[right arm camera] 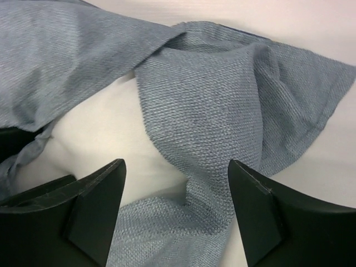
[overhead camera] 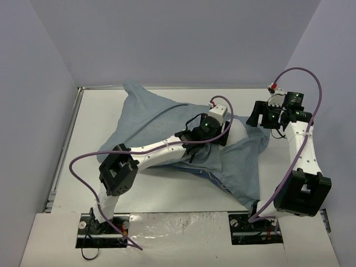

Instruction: Remove the pillowcase from the pillow

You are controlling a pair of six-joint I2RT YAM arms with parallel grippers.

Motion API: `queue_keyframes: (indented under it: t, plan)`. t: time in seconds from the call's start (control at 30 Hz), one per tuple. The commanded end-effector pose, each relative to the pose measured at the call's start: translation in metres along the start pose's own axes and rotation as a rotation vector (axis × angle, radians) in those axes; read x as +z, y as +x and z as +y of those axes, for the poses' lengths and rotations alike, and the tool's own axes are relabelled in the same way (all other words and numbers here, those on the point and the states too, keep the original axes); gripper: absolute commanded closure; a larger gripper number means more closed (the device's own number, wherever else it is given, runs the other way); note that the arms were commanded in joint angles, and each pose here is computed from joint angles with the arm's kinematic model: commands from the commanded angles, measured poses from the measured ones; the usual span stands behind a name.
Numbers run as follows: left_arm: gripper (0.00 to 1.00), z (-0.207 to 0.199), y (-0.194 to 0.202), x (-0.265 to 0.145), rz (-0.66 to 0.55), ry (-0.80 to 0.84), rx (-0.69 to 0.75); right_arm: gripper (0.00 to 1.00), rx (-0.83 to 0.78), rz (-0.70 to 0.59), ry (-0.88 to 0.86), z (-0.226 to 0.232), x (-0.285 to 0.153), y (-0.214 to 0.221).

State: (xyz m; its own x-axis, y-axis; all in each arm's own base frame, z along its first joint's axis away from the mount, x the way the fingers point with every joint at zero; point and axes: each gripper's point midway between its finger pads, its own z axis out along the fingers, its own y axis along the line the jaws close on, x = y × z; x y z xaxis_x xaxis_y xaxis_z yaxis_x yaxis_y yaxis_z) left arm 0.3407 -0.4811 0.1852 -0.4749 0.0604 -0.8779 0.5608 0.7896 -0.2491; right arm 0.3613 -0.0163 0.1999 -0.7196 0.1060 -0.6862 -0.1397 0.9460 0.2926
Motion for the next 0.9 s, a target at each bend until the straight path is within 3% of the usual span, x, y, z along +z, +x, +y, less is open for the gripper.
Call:
queue_keyframes:
  t: [0.0, 0.13, 0.33, 0.43, 0.47, 0.57, 0.67, 0.87]
  plan:
    - [0.31, 0.021, 0.041, -0.011, 0.128, -0.089, -0.020, 0.30, 0.085, -0.007, 0.152, -0.020, 0.008, 0.008]
    - [0.31, 0.028, 0.044, -0.013, 0.130, -0.111, -0.031, 0.32, 0.022, 0.064, 0.093, -0.015, 0.019, 0.035]
    - [0.32, 0.046, 0.051, -0.017, 0.132, -0.174, -0.061, 0.36, -0.152, 0.127, -0.141, 0.018, 0.014, 0.059]
    - [0.35, 0.059, 0.060, -0.020, 0.142, -0.214, -0.079, 0.47, -0.150, 0.192, -0.142, 0.008, 0.029, 0.079]
    - [0.36, 0.063, 0.059, -0.023, 0.137, -0.226, -0.093, 0.60, -0.147, 0.205, -0.144, 0.004, 0.035, 0.083]
    - [0.42, 0.079, 0.068, -0.032, 0.145, -0.270, -0.112, 0.79, -0.116, 0.248, -0.159, -0.004, 0.053, 0.089]
    - [0.46, 0.095, 0.078, -0.047, 0.148, -0.319, -0.129, 0.89, -0.137, 0.224, -0.214, 0.004, 0.065, 0.077]
    - [0.48, 0.121, 0.083, -0.081, 0.105, -0.381, -0.197, 0.98, -0.246, 0.171, -0.301, 0.035, 0.084, 0.045]
